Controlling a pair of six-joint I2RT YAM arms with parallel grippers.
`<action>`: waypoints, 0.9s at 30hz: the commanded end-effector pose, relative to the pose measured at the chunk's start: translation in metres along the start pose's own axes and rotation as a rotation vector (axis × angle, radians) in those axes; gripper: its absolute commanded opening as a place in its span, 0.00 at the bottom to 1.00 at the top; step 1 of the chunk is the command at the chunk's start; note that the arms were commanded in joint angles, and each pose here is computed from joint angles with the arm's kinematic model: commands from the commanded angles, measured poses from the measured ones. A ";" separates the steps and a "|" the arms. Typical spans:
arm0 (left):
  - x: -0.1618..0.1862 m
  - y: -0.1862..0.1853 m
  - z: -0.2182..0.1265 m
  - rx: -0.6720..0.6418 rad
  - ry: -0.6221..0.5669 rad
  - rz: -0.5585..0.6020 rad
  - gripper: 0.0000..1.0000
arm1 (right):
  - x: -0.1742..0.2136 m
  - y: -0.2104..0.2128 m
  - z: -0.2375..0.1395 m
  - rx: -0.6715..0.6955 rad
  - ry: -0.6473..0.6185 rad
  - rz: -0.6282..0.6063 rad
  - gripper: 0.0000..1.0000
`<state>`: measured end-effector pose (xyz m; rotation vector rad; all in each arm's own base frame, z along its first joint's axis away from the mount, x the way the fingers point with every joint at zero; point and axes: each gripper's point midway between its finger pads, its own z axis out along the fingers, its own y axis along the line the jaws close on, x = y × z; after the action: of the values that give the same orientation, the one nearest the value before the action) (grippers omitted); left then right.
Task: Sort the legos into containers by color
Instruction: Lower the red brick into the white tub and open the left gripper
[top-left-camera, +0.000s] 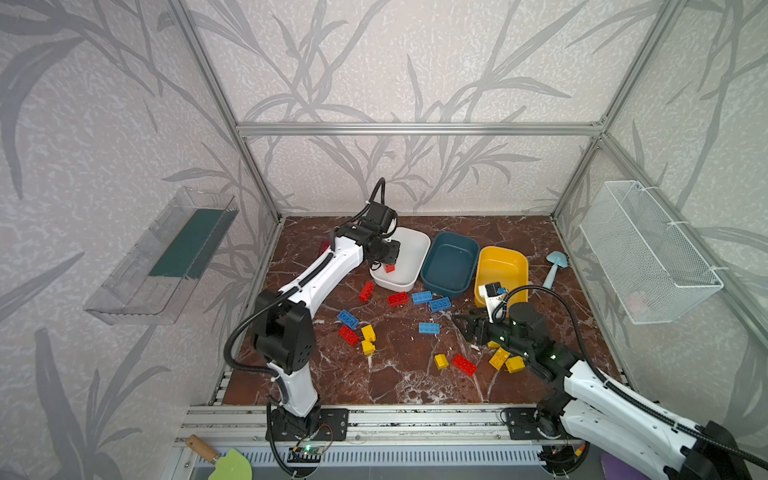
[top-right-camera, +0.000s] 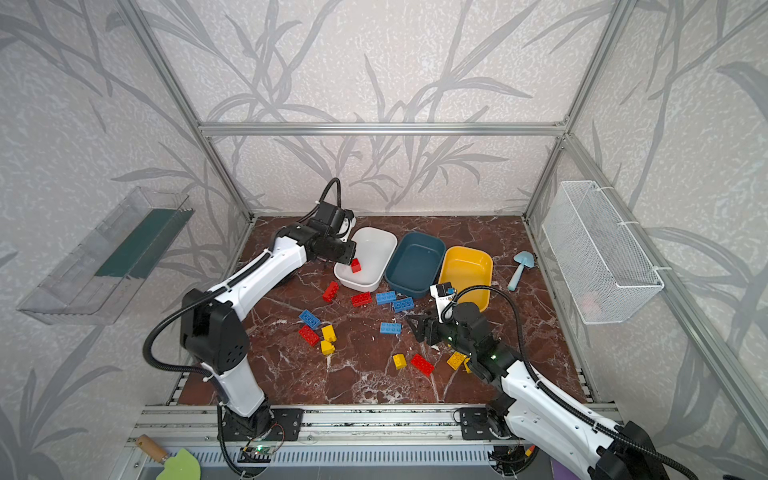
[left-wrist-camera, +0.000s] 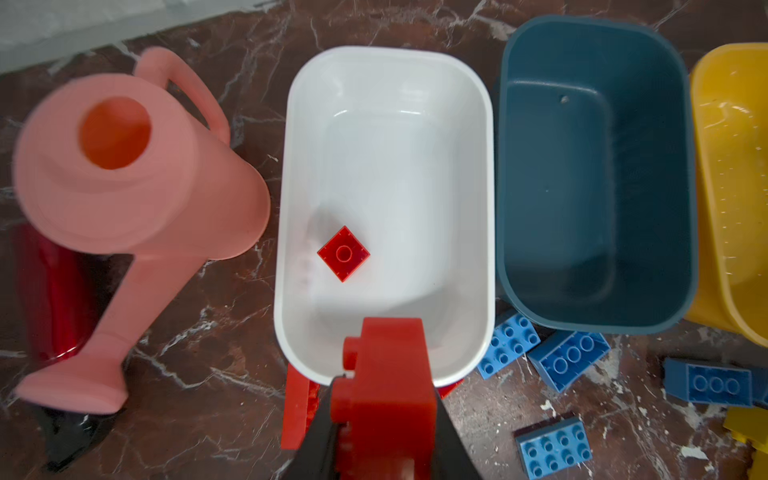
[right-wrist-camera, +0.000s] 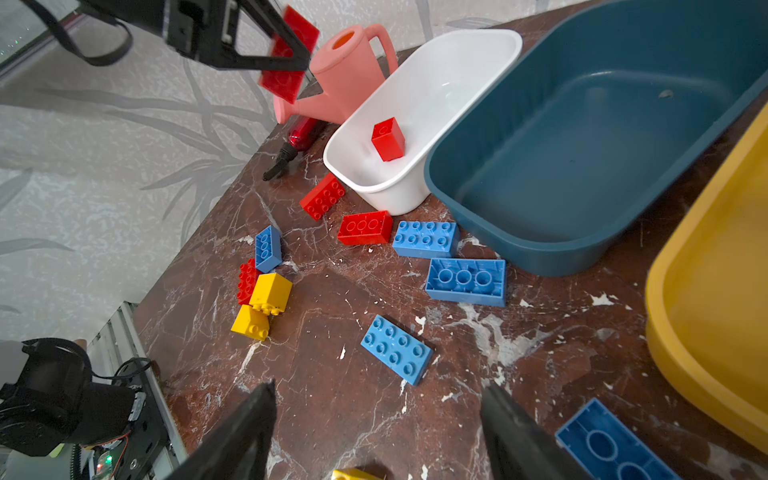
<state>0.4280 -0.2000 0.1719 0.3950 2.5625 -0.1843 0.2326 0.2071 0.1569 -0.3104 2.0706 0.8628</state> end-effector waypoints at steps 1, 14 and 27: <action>0.002 0.000 0.022 -0.018 0.059 -0.010 0.19 | -0.005 0.002 0.002 -0.004 -0.016 -0.019 0.80; -0.016 -0.006 0.066 -0.008 0.103 -0.025 0.32 | -0.001 0.010 0.006 -0.039 0.001 -0.040 0.95; -0.040 -0.004 -0.018 -0.001 -0.048 -0.071 0.75 | -0.004 0.035 0.011 -0.026 0.059 -0.141 0.97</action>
<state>0.4665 -0.2184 0.1548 0.3442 2.6215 -0.1846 0.2208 0.2344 0.1570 -0.4630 2.0844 0.8406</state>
